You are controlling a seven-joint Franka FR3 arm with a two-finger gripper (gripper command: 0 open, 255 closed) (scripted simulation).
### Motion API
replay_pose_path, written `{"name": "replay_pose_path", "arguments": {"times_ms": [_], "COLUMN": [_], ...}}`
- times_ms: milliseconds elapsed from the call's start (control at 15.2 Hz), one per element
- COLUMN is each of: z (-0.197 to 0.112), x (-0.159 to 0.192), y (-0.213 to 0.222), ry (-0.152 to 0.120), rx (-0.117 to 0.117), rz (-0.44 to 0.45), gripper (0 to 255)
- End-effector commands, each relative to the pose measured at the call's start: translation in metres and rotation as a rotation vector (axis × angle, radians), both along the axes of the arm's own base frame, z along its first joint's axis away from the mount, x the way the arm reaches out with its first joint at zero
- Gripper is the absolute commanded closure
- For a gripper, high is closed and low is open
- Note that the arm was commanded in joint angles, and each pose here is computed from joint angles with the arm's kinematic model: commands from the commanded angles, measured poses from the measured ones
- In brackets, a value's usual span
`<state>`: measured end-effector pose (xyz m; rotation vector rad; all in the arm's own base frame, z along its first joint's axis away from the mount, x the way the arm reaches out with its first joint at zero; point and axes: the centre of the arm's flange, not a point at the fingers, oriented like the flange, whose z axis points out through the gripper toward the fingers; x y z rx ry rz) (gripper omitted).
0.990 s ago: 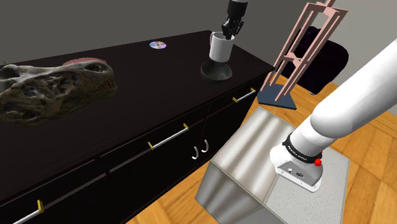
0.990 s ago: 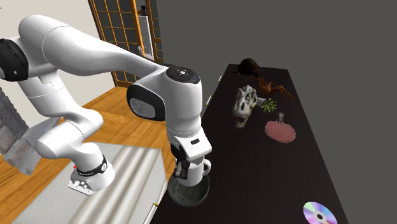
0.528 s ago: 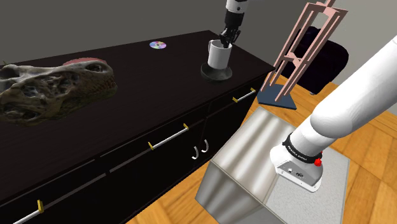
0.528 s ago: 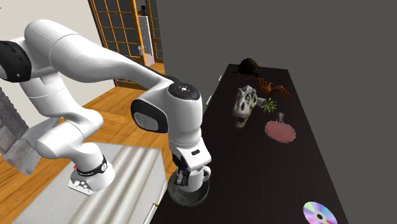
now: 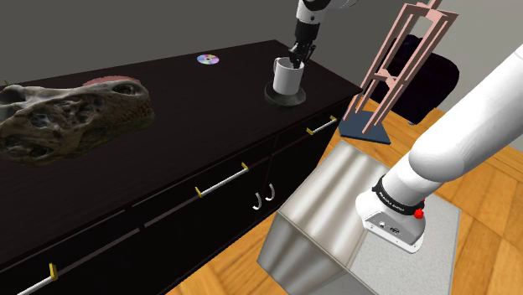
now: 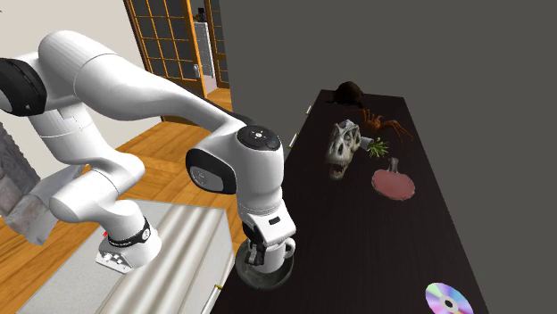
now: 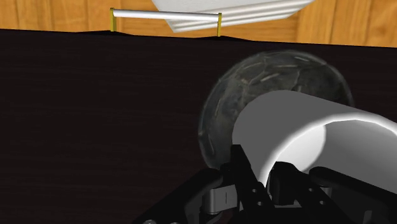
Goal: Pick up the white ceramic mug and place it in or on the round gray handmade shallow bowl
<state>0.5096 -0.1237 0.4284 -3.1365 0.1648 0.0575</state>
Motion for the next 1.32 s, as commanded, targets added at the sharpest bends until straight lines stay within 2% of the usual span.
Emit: {"name": "replay_pose_path", "arguments": {"times_ms": [0,66,132,462,726,1254], "z": [0.000,0.000,0.000,0.000,0.050,0.050], "x": [0.000,0.000,0.000,0.000,0.002,0.002], "y": [0.000,0.000,0.000,0.000,0.000,0.000], "ry": [-0.001,-0.001,-0.001,-0.001,-0.001,-0.001], "rx": [0.000,0.000,0.000,0.000,0.000,0.000], "rz": [0.000,0.000,0.000,0.000,0.000,0.000], "gripper": [255,255,0,0,0,0]}}
